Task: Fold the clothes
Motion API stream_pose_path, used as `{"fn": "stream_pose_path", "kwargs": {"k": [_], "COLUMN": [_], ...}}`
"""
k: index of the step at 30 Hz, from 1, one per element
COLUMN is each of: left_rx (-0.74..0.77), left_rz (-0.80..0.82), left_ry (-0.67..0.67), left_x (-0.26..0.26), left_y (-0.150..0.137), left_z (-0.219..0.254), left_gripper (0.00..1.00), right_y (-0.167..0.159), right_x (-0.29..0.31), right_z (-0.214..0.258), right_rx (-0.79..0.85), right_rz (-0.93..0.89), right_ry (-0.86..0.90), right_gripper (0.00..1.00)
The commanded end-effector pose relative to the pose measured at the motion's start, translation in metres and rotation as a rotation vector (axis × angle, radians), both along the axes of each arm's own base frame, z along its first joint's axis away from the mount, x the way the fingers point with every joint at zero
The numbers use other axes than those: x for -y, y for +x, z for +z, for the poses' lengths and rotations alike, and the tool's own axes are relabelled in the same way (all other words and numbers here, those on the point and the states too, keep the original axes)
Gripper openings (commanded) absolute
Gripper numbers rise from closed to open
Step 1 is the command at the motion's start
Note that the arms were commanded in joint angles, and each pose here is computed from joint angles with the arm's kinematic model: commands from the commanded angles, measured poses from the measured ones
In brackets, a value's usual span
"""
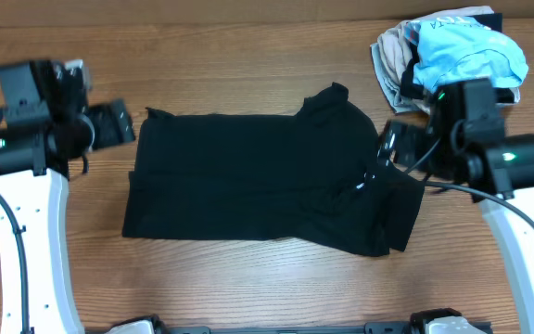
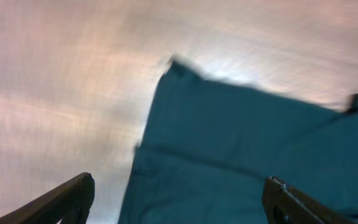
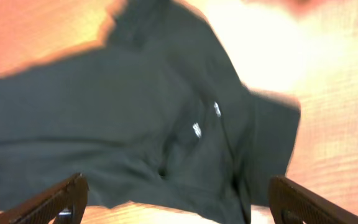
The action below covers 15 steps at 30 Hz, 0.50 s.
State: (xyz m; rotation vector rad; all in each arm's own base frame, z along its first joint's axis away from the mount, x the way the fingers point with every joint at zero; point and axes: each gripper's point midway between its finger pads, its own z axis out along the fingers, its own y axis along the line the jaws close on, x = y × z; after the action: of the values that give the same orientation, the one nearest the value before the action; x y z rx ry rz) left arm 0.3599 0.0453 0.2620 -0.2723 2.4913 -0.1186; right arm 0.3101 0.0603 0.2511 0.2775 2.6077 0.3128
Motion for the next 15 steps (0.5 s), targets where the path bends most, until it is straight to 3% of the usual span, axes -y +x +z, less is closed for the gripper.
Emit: {"fn": "stream_pose_path", "kwargs": {"k": [1, 7, 10, 15], "left_rx": [0.025, -0.028, -0.063, -0.120], "left_rz": [-0.099, -0.112, -0.108, -0.102], "left_ry": [0.029, 0.029, 0.029, 0.017], "left_x": [0.017, 0.016, 0.012, 0.011], "left_y": [0.028, 0.082, 0.105, 0.135], "left_z": [0.012, -0.008, -0.028, -0.072], "left_gripper": [0.90, 0.89, 0.88, 0.79], "right_y": [0.026, 0.077, 0.103, 0.140], "right_x": [-0.006, -0.014, -0.017, -0.015], "right_z": [0.044, 0.076, 0.066, 0.032], "right_rx": [0.156, 0.289, 0.304, 0.282], "right_rz": [0.104, 0.165, 0.217, 0.254], "right_ry": [-0.035, -0.074, -0.118, -0.199], "right_gripper": [0.96, 0.92, 0.91, 0.90]}}
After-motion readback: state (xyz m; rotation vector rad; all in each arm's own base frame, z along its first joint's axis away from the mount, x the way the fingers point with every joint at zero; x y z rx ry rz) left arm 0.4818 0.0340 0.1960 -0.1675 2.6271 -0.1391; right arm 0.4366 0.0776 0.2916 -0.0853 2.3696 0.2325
